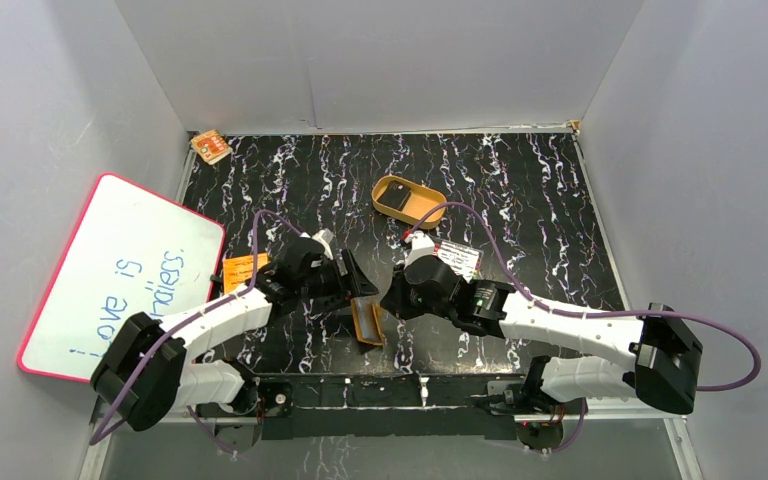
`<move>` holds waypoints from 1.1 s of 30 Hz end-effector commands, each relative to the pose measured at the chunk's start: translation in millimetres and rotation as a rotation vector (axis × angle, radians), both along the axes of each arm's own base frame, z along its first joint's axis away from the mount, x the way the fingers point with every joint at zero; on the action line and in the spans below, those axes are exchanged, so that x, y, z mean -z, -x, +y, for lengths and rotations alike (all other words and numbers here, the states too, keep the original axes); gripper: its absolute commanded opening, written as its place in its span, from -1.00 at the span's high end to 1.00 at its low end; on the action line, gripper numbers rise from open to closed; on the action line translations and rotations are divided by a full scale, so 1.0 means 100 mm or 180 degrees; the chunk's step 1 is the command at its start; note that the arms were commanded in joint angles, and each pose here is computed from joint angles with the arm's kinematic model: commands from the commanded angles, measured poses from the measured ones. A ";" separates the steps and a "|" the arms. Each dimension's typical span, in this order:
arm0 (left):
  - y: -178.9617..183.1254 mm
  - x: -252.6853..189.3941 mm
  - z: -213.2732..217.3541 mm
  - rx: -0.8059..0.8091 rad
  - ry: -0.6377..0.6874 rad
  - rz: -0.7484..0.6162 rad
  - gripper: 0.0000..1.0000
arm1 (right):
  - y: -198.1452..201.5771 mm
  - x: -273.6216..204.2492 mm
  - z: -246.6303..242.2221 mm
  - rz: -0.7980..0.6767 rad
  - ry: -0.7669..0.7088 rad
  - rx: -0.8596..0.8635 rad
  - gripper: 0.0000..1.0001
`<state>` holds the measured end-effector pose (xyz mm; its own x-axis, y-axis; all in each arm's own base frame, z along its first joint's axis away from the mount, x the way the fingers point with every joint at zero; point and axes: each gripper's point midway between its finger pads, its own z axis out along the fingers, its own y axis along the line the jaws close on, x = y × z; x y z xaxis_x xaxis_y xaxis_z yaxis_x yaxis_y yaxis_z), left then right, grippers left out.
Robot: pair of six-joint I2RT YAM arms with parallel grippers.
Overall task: Put the credit cards into the card holder
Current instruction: Open the card holder at the center of the board.
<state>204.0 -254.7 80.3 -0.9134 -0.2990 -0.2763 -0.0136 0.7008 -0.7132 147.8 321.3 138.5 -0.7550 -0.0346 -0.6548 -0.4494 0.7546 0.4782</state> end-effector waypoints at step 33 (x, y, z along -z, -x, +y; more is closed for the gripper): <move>0.18 0.31 0.20 -0.0060 -0.0232 0.0142 0.38 | -0.07 0.21 -0.44 0.0005 0.0177 0.0593 1.00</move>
<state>188.7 -234.6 53.8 -0.9143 -0.3129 -0.2571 -0.0684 0.7452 -0.6633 152.2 289.6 118.7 -0.7584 0.0306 -0.6511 -0.3481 0.8255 0.4443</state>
